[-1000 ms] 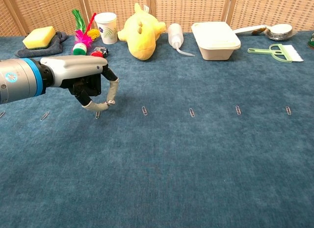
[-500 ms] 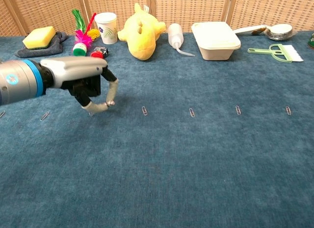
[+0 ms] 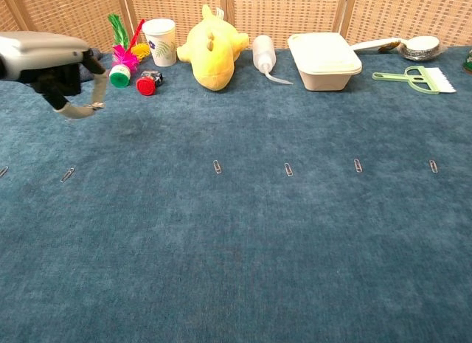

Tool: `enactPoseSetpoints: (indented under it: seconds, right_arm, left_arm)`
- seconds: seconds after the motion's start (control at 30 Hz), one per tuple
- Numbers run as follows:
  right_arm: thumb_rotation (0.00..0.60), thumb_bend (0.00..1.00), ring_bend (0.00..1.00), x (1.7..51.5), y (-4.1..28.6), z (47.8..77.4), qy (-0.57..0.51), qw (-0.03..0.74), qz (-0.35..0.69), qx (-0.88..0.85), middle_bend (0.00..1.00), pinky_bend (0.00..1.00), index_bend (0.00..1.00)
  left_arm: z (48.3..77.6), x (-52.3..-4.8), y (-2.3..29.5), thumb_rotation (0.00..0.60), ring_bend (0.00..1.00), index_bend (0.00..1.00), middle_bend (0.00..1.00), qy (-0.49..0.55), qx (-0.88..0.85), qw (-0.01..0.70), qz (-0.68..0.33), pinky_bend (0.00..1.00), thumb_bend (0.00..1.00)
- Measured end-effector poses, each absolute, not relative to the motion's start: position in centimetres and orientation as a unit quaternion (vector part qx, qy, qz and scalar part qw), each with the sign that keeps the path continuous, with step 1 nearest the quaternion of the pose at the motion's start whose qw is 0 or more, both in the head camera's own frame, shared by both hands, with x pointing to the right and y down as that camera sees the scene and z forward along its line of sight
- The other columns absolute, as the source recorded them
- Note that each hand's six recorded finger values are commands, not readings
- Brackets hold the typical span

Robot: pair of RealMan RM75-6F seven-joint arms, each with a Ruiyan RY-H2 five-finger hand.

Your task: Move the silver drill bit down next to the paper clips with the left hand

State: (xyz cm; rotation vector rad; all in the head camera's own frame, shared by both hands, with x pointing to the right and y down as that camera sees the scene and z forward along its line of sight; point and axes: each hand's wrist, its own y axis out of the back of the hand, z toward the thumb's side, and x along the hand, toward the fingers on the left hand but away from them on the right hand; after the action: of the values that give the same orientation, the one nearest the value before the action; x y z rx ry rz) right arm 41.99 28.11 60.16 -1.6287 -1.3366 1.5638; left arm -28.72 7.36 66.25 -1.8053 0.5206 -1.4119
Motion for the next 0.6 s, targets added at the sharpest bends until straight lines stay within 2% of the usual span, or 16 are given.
enactPoseSetpoints:
  seconds: [0.27, 0.47, 0.5, 0.6]
  right_arm:
    - [0.6, 0.39, 0.0, 41.9, 28.2, 60.0, -0.494, 0.258, 0.576, -0.598, 0.02, 0.12, 0.01]
    - [0.6, 0.39, 0.0, 41.9, 28.2, 59.9, -0.494, 0.257, 0.577, -0.597, 0.02, 0.12, 0.01]
    - [0.6, 0.39, 0.0, 41.9, 28.2, 59.9, -0.494, 0.257, 0.577, -0.597, 0.02, 0.12, 0.01]
    - [0.6, 0.39, 0.0, 42.0, 28.2, 60.0, -0.495, 0.255, 0.578, -0.596, 0.02, 0.12, 0.01]
  left_arm:
    - [67.5, -32.2, 5.2, 0.6, 1.0, 0.64, 1.0, 0.214, -0.667, 0.394, -0.596, 0.87, 0.68]
    - [68.3, -32.2, 4.7, 0.6, 1.0, 0.63, 1.0, 0.223, -0.665, 0.385, -0.6, 0.87, 0.66]
    - [68.4, -32.1, 4.6, 0.6, 0.99, 0.61, 1.0, 0.223, -0.666, 0.384, -0.6, 0.87, 0.63]
    - [68.6, -31.8, 4.7, 0.6, 0.93, 0.45, 0.93, 0.223, -0.672, 0.376, -0.598, 0.87, 0.48]
